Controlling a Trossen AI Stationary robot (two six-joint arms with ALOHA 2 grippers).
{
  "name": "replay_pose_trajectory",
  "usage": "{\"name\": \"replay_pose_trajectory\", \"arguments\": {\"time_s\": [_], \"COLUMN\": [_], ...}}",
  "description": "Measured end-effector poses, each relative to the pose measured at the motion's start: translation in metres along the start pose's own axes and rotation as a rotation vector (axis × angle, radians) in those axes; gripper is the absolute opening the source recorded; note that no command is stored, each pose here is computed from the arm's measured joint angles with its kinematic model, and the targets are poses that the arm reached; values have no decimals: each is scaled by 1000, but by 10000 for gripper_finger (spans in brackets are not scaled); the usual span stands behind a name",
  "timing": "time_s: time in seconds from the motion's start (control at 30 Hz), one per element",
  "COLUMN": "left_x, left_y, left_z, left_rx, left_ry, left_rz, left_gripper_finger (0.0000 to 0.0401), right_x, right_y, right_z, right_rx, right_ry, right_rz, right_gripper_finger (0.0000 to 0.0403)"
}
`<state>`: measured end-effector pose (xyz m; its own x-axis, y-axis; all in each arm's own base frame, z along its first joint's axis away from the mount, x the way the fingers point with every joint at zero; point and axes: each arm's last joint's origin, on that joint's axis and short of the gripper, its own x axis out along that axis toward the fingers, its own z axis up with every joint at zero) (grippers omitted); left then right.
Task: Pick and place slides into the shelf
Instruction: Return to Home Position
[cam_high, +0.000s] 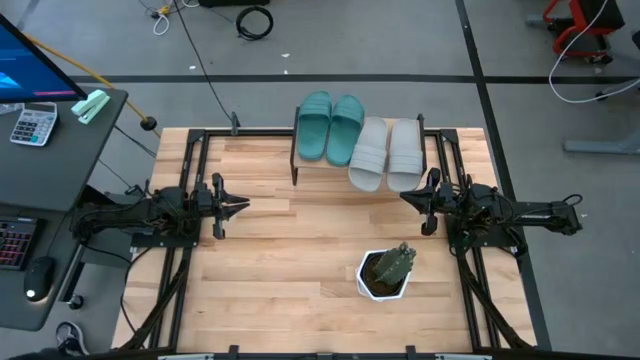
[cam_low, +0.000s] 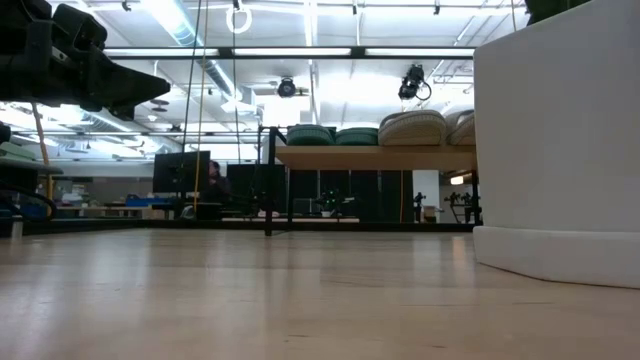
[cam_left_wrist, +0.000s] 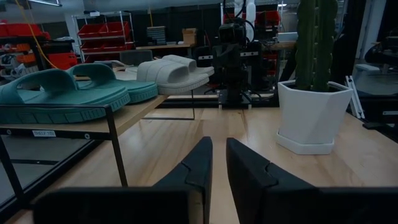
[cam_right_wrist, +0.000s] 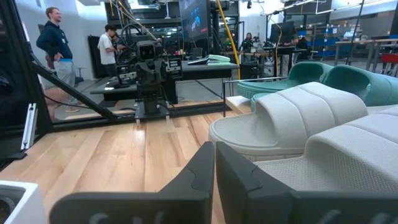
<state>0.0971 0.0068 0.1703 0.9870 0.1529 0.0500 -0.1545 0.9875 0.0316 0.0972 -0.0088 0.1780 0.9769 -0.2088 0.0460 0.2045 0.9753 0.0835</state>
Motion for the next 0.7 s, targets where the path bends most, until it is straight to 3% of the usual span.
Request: {"name": "replay_pose_trajectory", "arguments": {"time_s": [0.7], "left_x": [0], "left_y": [0], "left_z": [0], "left_rx": [0], "left_ry": [1], "left_rz": [0], "left_gripper_finger": [53], "right_x": [0], "right_y": [0], "right_z": [-1], "right_rx": [0], "right_ry": [1], "right_rz": [0], "right_gripper_finger": [23]}}
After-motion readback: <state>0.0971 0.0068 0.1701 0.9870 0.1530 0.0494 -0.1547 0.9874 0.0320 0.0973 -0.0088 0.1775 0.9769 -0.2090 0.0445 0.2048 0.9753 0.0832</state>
